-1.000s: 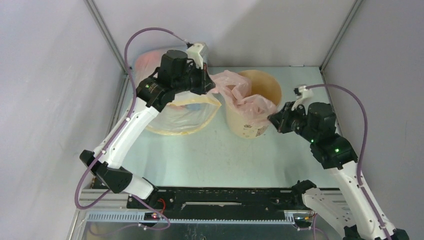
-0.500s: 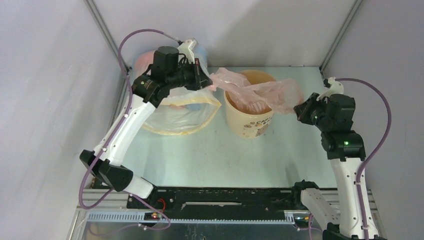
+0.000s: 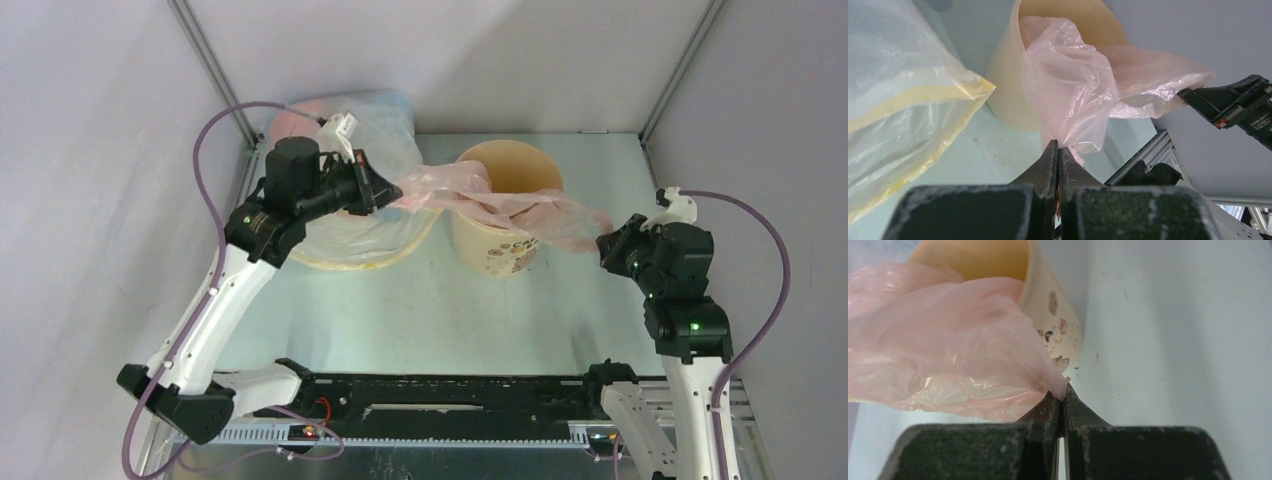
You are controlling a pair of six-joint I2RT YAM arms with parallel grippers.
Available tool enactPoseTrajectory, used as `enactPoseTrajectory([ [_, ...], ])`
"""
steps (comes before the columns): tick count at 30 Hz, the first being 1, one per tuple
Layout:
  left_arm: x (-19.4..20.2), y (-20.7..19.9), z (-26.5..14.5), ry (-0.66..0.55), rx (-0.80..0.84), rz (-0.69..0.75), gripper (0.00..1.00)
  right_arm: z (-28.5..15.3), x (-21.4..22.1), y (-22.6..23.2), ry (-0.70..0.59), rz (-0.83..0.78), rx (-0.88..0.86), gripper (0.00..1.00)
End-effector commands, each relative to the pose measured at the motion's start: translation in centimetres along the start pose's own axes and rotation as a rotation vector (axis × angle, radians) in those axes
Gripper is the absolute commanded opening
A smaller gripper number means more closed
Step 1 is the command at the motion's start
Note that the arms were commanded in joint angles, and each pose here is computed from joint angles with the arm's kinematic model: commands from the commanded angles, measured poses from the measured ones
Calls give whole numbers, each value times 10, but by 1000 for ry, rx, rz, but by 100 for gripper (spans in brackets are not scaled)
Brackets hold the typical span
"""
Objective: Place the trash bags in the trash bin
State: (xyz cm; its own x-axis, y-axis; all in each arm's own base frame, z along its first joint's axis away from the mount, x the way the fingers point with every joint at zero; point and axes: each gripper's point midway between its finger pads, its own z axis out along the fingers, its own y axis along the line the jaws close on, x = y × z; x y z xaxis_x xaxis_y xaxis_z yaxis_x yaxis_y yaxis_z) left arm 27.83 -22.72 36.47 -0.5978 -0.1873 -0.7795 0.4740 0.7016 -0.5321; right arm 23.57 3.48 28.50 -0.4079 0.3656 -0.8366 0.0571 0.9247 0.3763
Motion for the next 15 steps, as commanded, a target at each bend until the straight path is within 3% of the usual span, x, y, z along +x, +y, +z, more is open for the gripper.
enactPoseTrajectory([
  [1, 6, 6, 0, -40, 6, -44, 0, 7, 6, -21, -25, 19, 96, 3],
  [10, 20, 44, 2, -63, -109, -55, 0, 22, 14, -56, -45, 55, 271, 2],
  [15, 32, 59, 14, -41, -140, -61, 0, 40, 28, -63, -26, 46, 270, 5],
])
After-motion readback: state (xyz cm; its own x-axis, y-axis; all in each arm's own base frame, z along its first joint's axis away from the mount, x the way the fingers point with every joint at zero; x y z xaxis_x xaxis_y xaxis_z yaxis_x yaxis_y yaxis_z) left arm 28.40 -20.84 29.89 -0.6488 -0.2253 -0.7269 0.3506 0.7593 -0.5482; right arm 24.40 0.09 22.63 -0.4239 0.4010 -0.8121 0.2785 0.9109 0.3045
